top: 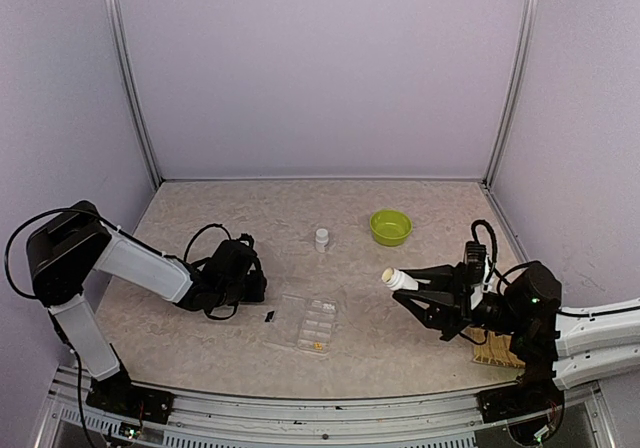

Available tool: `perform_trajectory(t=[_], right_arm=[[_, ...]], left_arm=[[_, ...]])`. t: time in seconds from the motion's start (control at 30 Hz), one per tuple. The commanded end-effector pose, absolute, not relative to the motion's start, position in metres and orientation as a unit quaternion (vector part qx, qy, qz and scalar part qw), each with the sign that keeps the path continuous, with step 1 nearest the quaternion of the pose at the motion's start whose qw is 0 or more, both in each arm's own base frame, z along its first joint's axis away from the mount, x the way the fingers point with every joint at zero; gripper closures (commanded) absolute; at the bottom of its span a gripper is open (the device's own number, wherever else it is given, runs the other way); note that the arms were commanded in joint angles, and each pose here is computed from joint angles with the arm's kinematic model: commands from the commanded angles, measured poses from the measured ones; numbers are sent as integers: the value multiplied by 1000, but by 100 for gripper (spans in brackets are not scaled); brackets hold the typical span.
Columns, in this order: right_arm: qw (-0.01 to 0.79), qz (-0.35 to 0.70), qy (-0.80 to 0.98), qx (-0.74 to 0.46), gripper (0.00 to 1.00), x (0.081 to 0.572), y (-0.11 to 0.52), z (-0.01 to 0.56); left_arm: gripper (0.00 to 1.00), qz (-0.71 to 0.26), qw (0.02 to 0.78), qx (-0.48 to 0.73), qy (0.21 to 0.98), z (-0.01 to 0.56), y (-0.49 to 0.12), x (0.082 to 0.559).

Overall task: Sort the pills into containers
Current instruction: Pick up the lid of the pill bottle from the center of the board.

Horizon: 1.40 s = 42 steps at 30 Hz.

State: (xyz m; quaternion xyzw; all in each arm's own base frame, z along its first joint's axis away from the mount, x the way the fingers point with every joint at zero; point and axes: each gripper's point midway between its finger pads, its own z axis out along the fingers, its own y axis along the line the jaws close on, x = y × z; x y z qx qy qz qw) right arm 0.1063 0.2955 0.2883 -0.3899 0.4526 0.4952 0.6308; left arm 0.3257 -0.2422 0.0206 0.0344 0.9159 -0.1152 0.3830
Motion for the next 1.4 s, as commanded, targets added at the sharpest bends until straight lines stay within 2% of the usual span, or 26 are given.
perform_trajectory(t=[0.0,0.67,1.03,1.13,1.37], right_arm=[[631,494,456,-387,80,110,295,286],[621,494,466,-391,80,114,302,281],[620,492,469,-391,80,116,303,280],[619,492,470,-392,80,116,303,280],[613,491,470,-401,79,115,308,279]], left_arm=[[62,-94,375,46,921,11,-239,322],[68,-40,385,80,919,10,-246,317],[76,-36,389,83,917,14,-248,317],[76,-50,396,87,913,22,-253,317],[76,-175,434,129,874,76,-291,307]])
